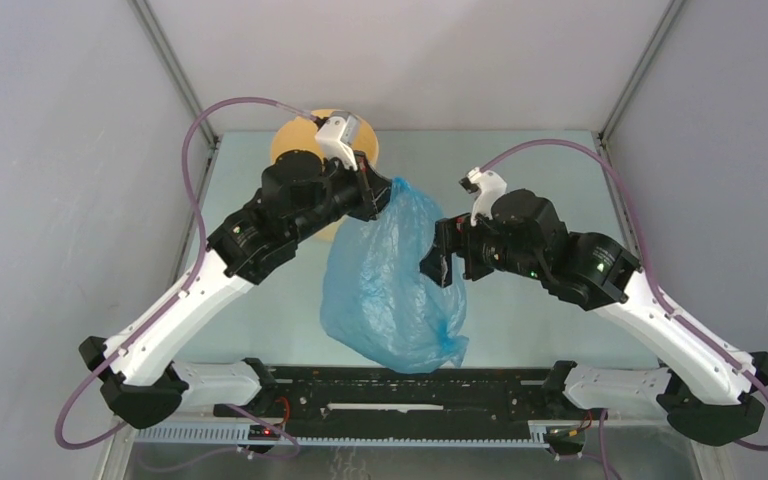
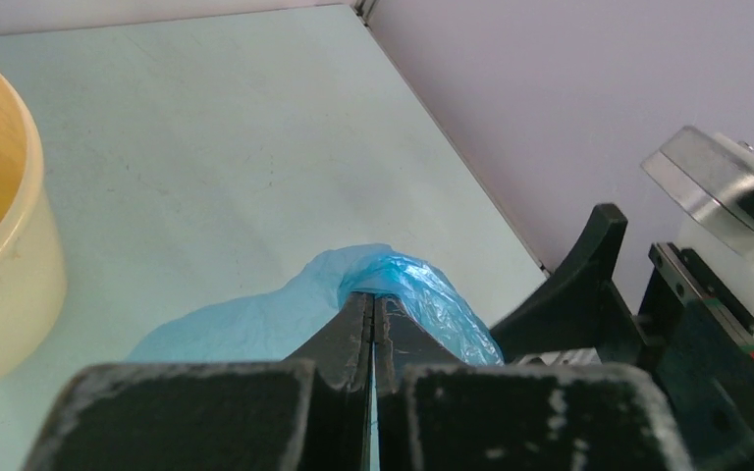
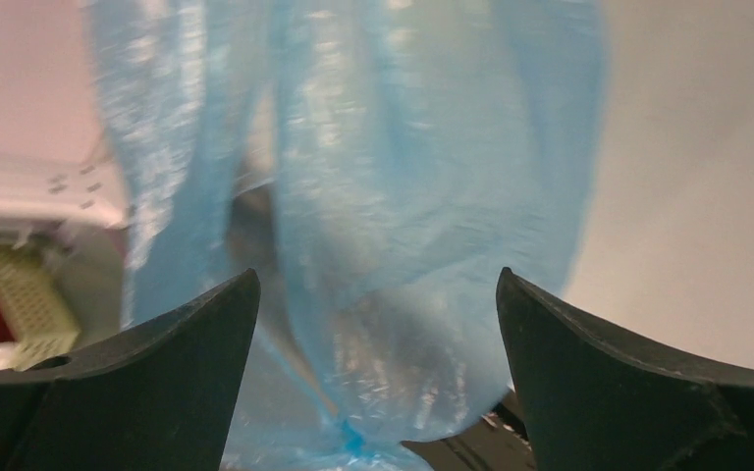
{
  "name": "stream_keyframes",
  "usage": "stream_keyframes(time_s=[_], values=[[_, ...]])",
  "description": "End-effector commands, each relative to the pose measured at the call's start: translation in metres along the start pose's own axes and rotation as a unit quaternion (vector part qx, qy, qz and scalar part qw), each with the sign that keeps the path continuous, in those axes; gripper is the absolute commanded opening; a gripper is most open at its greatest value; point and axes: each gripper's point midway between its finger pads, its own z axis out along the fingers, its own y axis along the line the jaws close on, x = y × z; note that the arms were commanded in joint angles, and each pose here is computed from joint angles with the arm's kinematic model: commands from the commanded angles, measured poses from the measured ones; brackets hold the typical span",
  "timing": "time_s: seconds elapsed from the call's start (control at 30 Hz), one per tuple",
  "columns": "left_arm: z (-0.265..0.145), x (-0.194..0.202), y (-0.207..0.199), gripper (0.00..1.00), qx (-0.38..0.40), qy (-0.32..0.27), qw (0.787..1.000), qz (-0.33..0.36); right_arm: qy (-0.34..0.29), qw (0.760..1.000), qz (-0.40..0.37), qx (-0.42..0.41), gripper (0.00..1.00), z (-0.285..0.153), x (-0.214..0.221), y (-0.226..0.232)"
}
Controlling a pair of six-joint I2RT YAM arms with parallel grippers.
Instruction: Put the trash bags into the trash bin
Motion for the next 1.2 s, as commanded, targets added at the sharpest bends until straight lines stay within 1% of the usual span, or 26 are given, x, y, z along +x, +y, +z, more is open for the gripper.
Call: stream_keyframes(time_s=[0.0, 0.07, 0.1, 0.17, 0.2, 0.23, 0.27, 0.3, 0.33, 0.37, 0.4, 0.43, 0.47, 0.5, 0.53, 0.6, 0.63, 0.67, 0.73, 0.77, 0.87, 0.9, 1.0, 1.07, 1.17], values=[[-0.011, -0.025, -0.014, 0.0, 0.019, -0.028, 0.999, -0.019, -0.055, 0.985, 0.017, 0.163, 0.95, -0.009, -0.022, -0.06], [-0.011, -0.023, -0.014, 0.0, 0.021, -0.026, 0.999, -0.023, -0.055, 0.987, 0.009, 0.151, 0.89, -0.001, -0.025, -0.054], [-0.011, -0.022, -0.014, 0.0, 0.021, -0.024, 0.999, -0.024, -0.056, 0.988, 0.006, 0.141, 0.82, 0.003, -0.026, -0.048], [-0.01, -0.019, -0.012, 0.0, 0.018, -0.016, 0.999, -0.023, -0.061, 0.99, -0.007, 0.128, 0.63, 0.004, -0.029, -0.04], [-0.011, -0.018, -0.012, 0.0, 0.018, -0.012, 0.999, -0.024, -0.066, 0.99, -0.008, 0.125, 0.49, 0.003, -0.031, -0.038], [-0.012, -0.018, -0.012, 0.03, 0.018, -0.01, 0.999, -0.025, -0.069, 0.99, -0.009, 0.119, 0.34, 0.002, -0.033, -0.037], [-0.013, -0.018, -0.011, 0.1, 0.018, -0.008, 0.999, -0.027, -0.071, 0.991, -0.006, 0.113, 0.14, 0.001, -0.034, -0.036], [-0.015, -0.017, -0.009, 0.17, 0.013, -0.007, 0.999, -0.028, -0.071, 0.992, 0.001, 0.106, 0.01, -0.001, -0.034, -0.035], [-0.018, -0.018, -0.004, 0.24, -0.001, -0.007, 1.0, -0.031, -0.073, 0.991, 0.01, 0.108, 0.0, -0.004, -0.035, -0.039], [-0.023, -0.019, 0.003, 0.34, -0.02, -0.009, 0.999, -0.036, -0.078, 0.99, 0.018, 0.112, 0.0, -0.007, -0.036, -0.041], [-0.028, -0.018, 0.011, 0.45, -0.041, -0.01, 0.998, -0.042, -0.084, 0.989, 0.024, 0.115, 0.0, -0.013, -0.037, -0.043], [-0.034, -0.018, 0.02, 0.59, -0.062, -0.013, 0.997, -0.051, -0.092, 0.988, 0.028, 0.117, 0.0, -0.018, -0.039, -0.044], [-0.041, -0.016, 0.028, 0.63, -0.08, -0.008, 0.995, -0.061, -0.101, 0.987, 0.032, 0.119, 0.0, -0.023, -0.041, -0.045], [-0.047, -0.016, 0.034, 0.59, -0.086, -0.005, 0.994, -0.067, -0.109, 0.986, 0.035, 0.121, 0.0, -0.028, -0.043, -0.046], [-0.053, -0.015, 0.034, 0.6, -0.083, -0.001, 0.994, -0.07, -0.115, 0.984, 0.037, 0.129, 0.0, -0.031, -0.043, -0.05], [-0.067, -0.016, 0.038, 0.77, -0.095, -0.001, 0.992, -0.079, -0.125, 0.978, 0.044, 0.162, 0.0, -0.039, -0.045, -0.063], [-0.074, -0.016, 0.041, 0.92, -0.107, 0.001, 0.99, -0.086, -0.128, 0.973, 0.049, 0.186, 0.0, -0.043, -0.046, -0.072], [-0.081, -0.017, 0.04, 0.99, -0.112, 0.003, 0.99, -0.091, -0.128, 0.968, 0.051, 0.211, 0.0, -0.048, -0.046, -0.08], [-0.09, -0.017, 0.035, 1.0, -0.108, 0.016, 0.989, -0.102, -0.133, 0.957, 0.055, 0.252, 0.0, -0.059, -0.049, -0.095], [-0.09, -0.016, 0.031, 1.0, -0.1, 0.024, 0.988, -0.112, -0.137, 0.955, 0.058, 0.256, 0.0, -0.063, -0.051, -0.097], [-0.077, -0.001, 0.01, 1.0, -0.061, 0.058, 0.985, -0.148, -0.138, 0.96, 0.073, 0.233, 0.0, -0.062, -0.056, -0.092], [-0.072, 0.006, 0.0, 1.0, -0.048, 0.073, 0.985, -0.149, -0.137, 0.962, 0.078, 0.225, 0.0, -0.061, -0.057, -0.09], [-0.06, 0.027, -0.027, 1.0, -0.026, 0.113, 0.986, -0.124, -0.134, 0.963, 0.098, 0.214, 0.0, -0.061, -0.062, -0.087], [-0.06, 0.035, -0.031, 1.0, -0.04, 0.123, 0.985, -0.112, -0.138, 0.962, 0.111, 0.21, 0.0, -0.066, -0.067, -0.088], [-0.062, 0.049, -0.019, 1.0, -0.092, 0.124, 0.982, -0.105, -0.149, 0.958, 0.127, 0.209, 0.0, -0.073, -0.073, -0.092]])
